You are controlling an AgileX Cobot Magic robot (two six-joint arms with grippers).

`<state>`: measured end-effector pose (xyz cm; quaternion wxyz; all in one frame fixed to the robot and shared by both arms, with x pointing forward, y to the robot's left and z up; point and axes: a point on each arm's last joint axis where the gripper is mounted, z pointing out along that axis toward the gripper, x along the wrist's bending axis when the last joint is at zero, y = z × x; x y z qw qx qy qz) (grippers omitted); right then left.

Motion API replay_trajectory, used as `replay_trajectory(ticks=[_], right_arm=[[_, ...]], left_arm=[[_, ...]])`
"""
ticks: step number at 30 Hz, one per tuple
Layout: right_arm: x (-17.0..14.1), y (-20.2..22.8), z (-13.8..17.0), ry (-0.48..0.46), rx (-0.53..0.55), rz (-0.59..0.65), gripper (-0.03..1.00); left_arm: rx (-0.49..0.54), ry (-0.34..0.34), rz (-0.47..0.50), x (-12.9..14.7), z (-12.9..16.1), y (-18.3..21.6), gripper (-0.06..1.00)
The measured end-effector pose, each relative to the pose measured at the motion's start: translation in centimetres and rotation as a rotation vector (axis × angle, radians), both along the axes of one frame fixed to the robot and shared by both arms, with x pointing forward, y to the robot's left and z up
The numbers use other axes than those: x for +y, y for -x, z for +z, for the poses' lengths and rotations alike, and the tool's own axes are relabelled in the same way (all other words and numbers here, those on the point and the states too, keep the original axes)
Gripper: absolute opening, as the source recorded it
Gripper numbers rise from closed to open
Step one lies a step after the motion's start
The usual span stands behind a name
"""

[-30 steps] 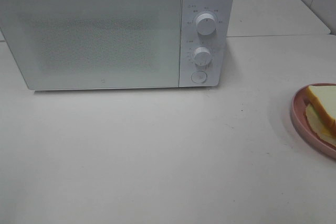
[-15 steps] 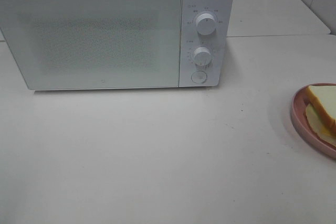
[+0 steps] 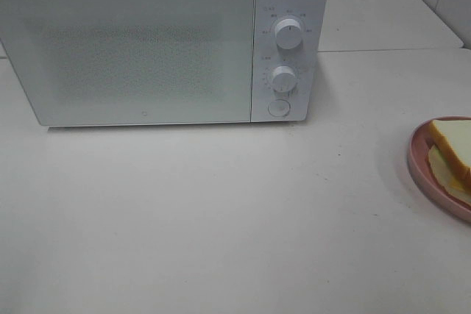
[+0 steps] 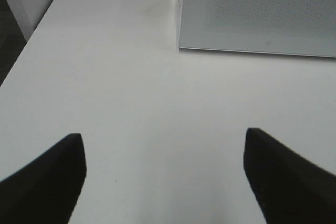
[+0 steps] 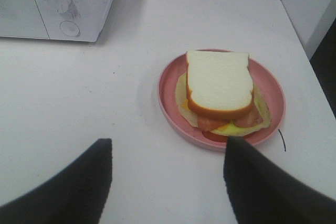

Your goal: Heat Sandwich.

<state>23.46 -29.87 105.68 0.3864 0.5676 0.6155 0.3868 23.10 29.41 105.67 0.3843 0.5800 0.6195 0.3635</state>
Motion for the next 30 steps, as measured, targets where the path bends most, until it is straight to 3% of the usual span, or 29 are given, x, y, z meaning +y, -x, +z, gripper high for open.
replay_trajectory(ticks=[30], right_arm=[[0.0,0.0,0.0,0.0,0.0,0.0,0.61]], left_arm=[[0.0,0.003,0.006,0.04,0.0,0.0,0.78]])
